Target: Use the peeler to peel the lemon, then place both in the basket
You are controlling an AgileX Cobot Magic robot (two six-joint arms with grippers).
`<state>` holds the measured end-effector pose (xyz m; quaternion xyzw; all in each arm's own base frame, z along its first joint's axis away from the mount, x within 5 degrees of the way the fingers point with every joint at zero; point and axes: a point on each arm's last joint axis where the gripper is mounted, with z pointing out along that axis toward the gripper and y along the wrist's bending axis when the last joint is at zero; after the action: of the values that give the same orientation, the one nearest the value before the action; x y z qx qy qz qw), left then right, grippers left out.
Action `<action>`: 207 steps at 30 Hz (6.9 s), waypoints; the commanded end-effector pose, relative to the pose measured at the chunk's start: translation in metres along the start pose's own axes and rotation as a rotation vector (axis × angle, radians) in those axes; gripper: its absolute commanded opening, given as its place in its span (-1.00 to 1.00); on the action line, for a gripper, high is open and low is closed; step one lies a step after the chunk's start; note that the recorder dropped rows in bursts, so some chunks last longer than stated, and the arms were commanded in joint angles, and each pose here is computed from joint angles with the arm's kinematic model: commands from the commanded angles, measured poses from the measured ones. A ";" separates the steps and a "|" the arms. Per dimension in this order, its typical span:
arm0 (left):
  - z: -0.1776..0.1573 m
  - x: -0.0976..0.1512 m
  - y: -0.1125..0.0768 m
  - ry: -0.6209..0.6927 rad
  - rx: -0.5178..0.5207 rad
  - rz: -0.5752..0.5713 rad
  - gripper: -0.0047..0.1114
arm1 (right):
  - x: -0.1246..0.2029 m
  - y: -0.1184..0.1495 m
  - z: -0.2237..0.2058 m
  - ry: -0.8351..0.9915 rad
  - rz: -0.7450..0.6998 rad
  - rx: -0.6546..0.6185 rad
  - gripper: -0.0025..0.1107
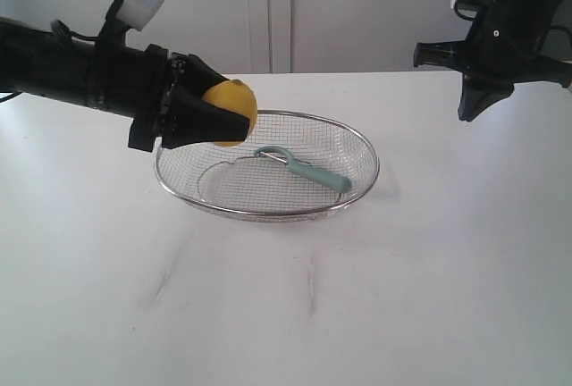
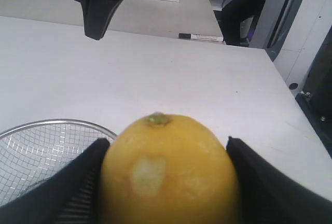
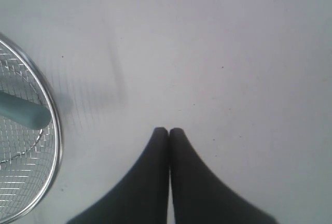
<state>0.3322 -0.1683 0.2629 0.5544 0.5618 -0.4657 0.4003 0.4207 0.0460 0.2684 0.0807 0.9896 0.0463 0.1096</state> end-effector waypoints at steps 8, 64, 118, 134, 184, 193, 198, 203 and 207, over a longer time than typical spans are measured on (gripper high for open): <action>-0.003 -0.008 0.001 0.042 -0.028 -0.299 -0.92 | -0.002 -0.003 -0.006 -0.017 0.008 0.004 -0.96; 0.033 0.011 0.074 0.652 -0.645 -0.616 -0.92 | -0.002 -0.003 -0.006 -0.017 0.008 0.004 -0.96; 0.048 0.051 0.096 0.701 -0.614 -0.454 0.29 | -0.002 -0.003 -0.006 -0.017 0.008 0.004 -0.96; 0.039 0.024 0.086 0.676 -0.617 -0.425 0.29 | -0.002 -0.003 -0.006 -0.017 0.008 0.004 -0.96; -0.007 -0.045 0.022 0.777 -0.689 -0.712 -0.92 | -0.002 -0.003 -0.006 -0.017 0.008 0.004 -0.96; -0.022 -0.044 0.022 0.786 -0.697 -0.752 -0.92 | -0.002 -0.003 -0.006 -0.017 0.008 0.004 -0.96; -0.048 -0.037 0.026 0.804 -0.716 -0.827 -0.92 | -0.002 -0.003 -0.006 -0.017 0.008 0.004 -0.96; -0.078 -0.034 0.029 0.790 -0.769 -0.904 -0.92 | -0.002 -0.003 -0.006 -0.017 0.008 0.004 -0.96; -0.105 -0.033 0.024 0.794 -0.800 -0.983 -0.92 | -0.002 -0.003 -0.006 -0.017 0.008 0.004 -0.96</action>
<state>0.3738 -0.0932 0.3077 0.1996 0.9674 -0.1142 0.1060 0.4207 0.0460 0.2684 0.0817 0.9896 0.0464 0.1092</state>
